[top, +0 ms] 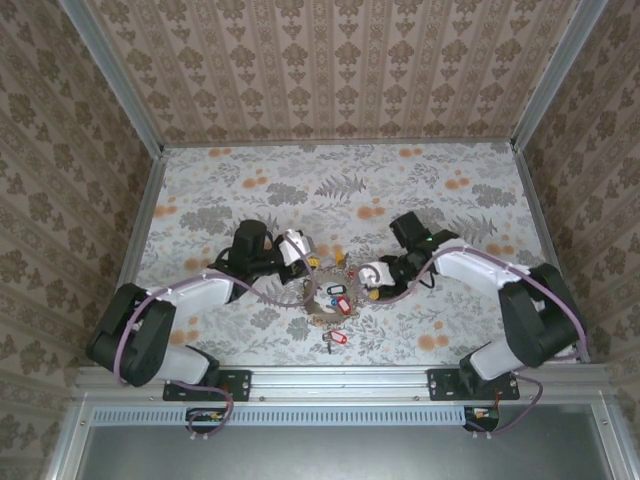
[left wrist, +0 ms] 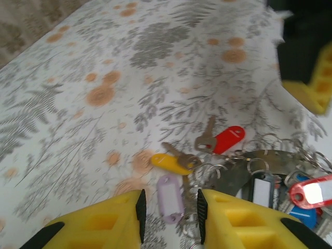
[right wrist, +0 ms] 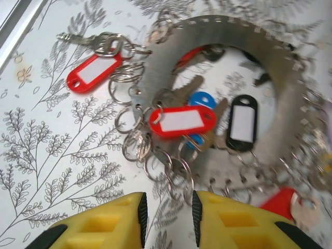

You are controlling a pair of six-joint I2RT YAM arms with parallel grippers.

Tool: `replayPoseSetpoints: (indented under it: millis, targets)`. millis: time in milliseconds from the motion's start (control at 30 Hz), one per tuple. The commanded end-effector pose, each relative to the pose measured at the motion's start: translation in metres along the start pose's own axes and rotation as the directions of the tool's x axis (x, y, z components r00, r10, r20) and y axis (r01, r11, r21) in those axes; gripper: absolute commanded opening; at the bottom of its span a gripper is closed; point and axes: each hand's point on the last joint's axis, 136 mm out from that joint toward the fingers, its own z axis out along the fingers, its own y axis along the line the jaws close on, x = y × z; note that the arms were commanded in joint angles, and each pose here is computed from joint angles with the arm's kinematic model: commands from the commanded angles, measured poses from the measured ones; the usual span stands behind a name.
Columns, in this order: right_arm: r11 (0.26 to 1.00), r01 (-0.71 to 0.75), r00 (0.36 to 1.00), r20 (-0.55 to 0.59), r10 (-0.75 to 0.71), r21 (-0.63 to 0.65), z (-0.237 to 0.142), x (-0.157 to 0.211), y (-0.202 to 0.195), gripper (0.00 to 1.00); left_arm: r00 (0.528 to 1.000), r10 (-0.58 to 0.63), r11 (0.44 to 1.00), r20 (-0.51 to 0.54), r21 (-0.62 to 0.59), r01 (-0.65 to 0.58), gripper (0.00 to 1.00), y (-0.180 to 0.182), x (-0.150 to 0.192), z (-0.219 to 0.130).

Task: Put the keys on the keyring

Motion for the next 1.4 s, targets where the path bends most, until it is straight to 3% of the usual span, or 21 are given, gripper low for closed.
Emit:
replayPoseSetpoints:
  millis: [0,200,633,1100,1367]
  targets:
    - [0.985,0.157,0.985,-0.060,-0.161,-0.074,0.007,0.001,0.005,0.33,0.992,-0.126,0.984,0.023,-0.127,0.128,0.34,0.022,-0.004,-0.015]
    - [0.978,0.176,0.977,-0.105,-0.187,-0.109,0.017,0.007,-0.001,0.33,0.973,-0.225,0.940,0.043,-0.252,0.229,0.34,0.036,0.008,-0.044]
    - [0.970,0.141,0.971,-0.164,-0.174,-0.197,0.034,0.010,-0.001,0.30,0.938,-0.339,0.878,0.071,-0.335,0.343,0.35,0.044,0.019,-0.062]
    - [0.974,0.104,0.970,-0.198,-0.143,-0.199,0.039,0.019,0.001,0.26,0.929,-0.364,0.858,0.069,-0.363,0.363,0.35,0.048,0.022,-0.066]
    - [0.979,0.099,0.971,-0.195,-0.134,-0.180,0.037,0.017,-0.001,0.15,0.928,-0.366,0.856,0.068,-0.366,0.364,0.35,0.049,0.022,-0.067]
